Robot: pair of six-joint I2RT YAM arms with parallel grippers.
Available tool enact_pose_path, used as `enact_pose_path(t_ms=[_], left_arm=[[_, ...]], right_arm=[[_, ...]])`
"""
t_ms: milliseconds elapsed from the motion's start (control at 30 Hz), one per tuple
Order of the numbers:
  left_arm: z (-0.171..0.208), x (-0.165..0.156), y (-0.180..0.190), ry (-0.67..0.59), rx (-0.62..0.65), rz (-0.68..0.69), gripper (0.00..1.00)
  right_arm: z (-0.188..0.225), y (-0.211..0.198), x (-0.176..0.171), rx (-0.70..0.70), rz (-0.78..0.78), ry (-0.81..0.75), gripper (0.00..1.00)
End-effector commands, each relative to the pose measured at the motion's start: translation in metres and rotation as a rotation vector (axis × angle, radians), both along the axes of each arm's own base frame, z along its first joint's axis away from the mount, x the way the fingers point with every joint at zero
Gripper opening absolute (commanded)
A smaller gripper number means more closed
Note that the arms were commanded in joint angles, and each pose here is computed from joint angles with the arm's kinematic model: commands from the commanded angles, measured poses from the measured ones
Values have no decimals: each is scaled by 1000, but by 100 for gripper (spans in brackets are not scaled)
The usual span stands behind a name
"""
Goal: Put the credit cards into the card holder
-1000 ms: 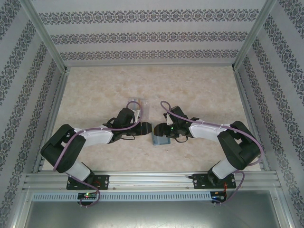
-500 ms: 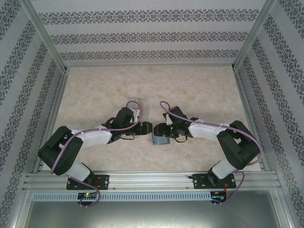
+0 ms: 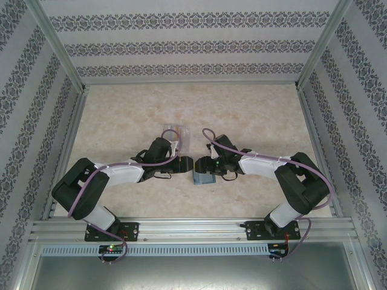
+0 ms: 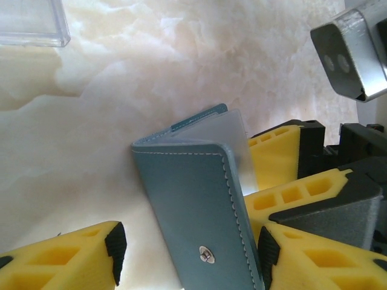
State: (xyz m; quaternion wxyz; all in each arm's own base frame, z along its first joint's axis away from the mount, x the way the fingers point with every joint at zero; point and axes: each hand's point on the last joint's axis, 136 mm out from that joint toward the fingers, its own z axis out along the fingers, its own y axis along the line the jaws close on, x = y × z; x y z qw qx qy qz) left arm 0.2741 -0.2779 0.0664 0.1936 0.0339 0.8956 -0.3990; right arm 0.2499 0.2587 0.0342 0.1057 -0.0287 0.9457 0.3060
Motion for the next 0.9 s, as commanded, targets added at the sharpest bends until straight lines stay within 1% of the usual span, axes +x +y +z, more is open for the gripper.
enact_pose_path(t_ms=[0, 133, 233, 400, 667, 767, 867], left_arm=[[-5, 1, -1, 1, 27, -12, 57], [-4, 1, 3, -4, 29, -4, 48], [-2, 0, 6, -6, 43, -4, 46], [3, -3, 6, -11, 54, -25, 46], [8, -2, 10, -35, 54, -16, 45], [7, -1, 13, -31, 60, -7, 46], [10, -1, 13, -46, 30, 7, 46]], right_arm=[[-12, -3, -8, -49, 22, 23, 63], [-12, -4, -8, -51, 19, 25, 62], [-13, -5, -8, -63, 21, 21, 62], [-14, -5, -7, -64, 20, 26, 62], [-17, -19, -5, -125, -4, 10, 61], [-16, -19, -4, -112, -12, 12, 61], [-10, -16, -4, -109, 12, -19, 61]])
